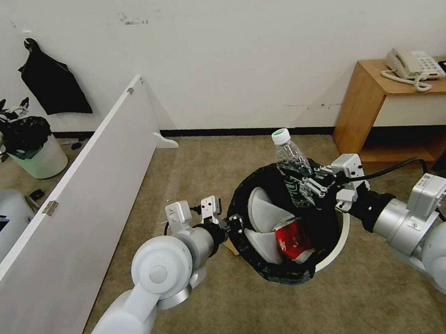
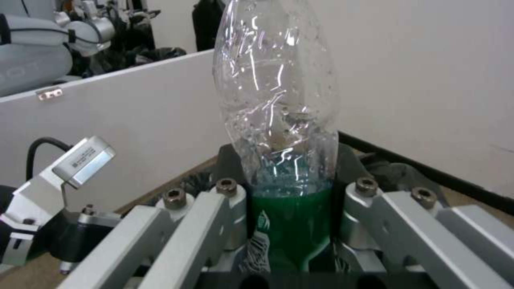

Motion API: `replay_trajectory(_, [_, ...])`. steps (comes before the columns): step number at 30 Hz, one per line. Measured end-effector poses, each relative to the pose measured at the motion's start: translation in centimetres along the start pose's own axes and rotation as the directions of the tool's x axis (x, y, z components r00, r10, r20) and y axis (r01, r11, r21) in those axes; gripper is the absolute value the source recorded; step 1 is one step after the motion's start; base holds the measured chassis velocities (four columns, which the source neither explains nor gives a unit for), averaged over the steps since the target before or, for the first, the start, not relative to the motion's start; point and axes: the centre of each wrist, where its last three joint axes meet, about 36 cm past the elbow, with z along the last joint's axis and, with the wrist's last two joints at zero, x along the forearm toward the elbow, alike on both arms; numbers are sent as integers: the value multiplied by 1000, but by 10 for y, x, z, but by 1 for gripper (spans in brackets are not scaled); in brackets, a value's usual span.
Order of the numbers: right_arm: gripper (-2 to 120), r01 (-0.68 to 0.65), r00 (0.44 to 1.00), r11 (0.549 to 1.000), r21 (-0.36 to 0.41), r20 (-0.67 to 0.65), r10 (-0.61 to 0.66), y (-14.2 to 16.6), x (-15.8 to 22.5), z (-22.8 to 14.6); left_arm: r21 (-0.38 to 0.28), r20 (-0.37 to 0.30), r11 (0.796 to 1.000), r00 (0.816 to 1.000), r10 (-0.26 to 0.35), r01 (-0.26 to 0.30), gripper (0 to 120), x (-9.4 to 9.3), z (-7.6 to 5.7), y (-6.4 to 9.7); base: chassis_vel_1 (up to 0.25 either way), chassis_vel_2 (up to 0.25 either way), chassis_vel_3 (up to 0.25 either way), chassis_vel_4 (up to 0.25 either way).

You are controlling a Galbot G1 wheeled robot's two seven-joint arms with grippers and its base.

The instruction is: Pick up the trash bin, then pick up the garbage from the floor and place it into the trash bin.

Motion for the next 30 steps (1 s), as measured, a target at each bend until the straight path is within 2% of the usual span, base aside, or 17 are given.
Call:
replay_trajectory(4, [25, 1, 1000, 1000, -1, -1, -1, 0, 0, 0, 3, 3, 1000, 1000, 6, -6, 1, 0, 0, -1, 0, 0, 0, 0])
replay_trajectory(9, [47, 6, 1000, 1000, -3, -4, -6, 1, 0, 1, 6, 4, 1000, 1000, 9, -9, 1, -2, -1, -3, 0, 0, 0, 0])
replay_trajectory(13, [55, 11, 1000, 1000, -5, -9, -11, 2, 0, 3, 9, 5, 1000, 1000, 16, -16, 1, -4, -2, -4, 0, 0, 0, 0])
replay_trajectory(14, [61, 13, 1000, 1000, -6, -13, -13, 2, 0, 4, 9, 6, 1000, 1000, 18, -18, 1, -4, -3, -5, 0, 0, 0, 0])
replay_trajectory(20, [69, 15, 1000, 1000, -12, -19, -15, 1, 0, 7, 9, 8, 1000, 1000, 19, -19, 1, -4, -4, -5, 0, 0, 0, 0])
replay_trajectory(30, [69, 16, 1000, 1000, -17, -25, -17, 0, -1, 10, 10, 11, 1000, 1000, 22, -22, 1, -3, -6, -5, 0, 0, 0, 0])
